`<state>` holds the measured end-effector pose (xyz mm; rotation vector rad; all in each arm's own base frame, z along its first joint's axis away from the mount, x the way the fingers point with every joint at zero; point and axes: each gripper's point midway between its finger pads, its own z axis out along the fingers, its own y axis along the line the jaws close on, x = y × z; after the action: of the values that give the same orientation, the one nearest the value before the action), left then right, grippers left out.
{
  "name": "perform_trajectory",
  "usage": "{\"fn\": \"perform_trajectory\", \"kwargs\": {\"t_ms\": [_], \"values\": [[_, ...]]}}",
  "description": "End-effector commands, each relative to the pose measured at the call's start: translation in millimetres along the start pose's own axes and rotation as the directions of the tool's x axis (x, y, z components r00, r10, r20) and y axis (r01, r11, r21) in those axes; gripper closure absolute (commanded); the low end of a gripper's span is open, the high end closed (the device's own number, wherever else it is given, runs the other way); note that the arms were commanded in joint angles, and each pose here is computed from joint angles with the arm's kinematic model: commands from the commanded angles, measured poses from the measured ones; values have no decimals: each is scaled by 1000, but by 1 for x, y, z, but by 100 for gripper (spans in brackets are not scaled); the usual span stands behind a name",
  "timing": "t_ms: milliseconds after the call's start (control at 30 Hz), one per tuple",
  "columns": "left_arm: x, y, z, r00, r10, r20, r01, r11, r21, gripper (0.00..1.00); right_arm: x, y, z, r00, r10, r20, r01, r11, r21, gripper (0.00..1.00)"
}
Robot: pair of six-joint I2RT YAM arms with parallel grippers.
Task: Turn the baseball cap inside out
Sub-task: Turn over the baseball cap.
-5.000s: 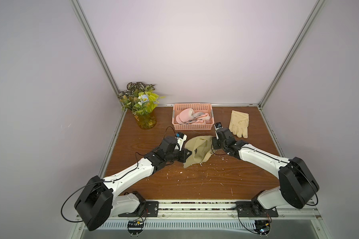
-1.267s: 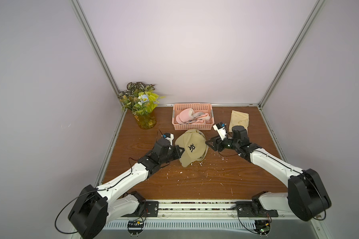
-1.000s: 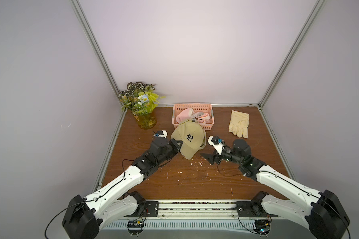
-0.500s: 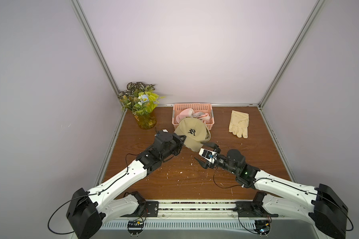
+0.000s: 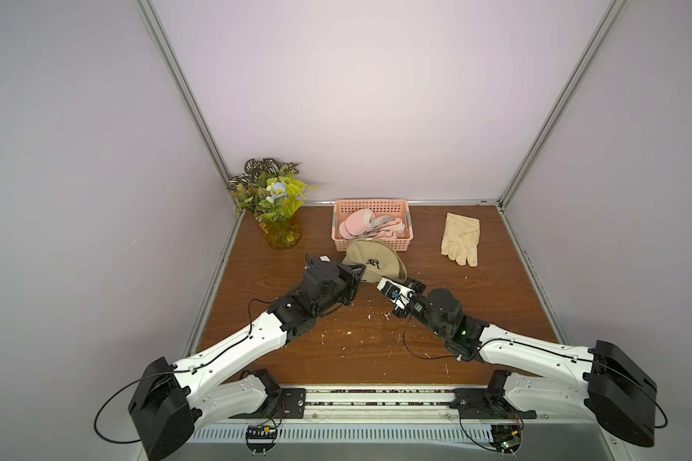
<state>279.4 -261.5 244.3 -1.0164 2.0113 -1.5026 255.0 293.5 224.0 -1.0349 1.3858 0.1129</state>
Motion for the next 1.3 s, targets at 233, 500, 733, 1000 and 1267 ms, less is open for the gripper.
{"fn": "perform_trajectory", "kwargs": {"t_ms": [233, 500, 733, 1000, 1267], "values": [[-28, -57, -32, 832, 510, 217, -518, 855, -20, 0, -15, -52, -12, 981, 169, -94, -156, 978, 135, 100], [-23, -56, -40, 243, 953, 179, -962, 261, -81, 0, -8, -61, -6, 910, 364, -199, -364, 930, 37, 100], [-31, -24, -26, 99, 993, 63, -995, 101, -27, 6, -13, -58, -5, 858, 446, -255, -483, 869, -106, 100], [-29, -1, -12, 0, 1000, 4, -1000, 0, 9, 13, -41, -33, -19, 870, 428, -245, -491, 803, -339, 100], [-22, 14, -3, -8, 1000, -25, -997, -6, 77, 41, -49, -20, -26, 877, 401, -264, -479, 767, -428, 100]]}}
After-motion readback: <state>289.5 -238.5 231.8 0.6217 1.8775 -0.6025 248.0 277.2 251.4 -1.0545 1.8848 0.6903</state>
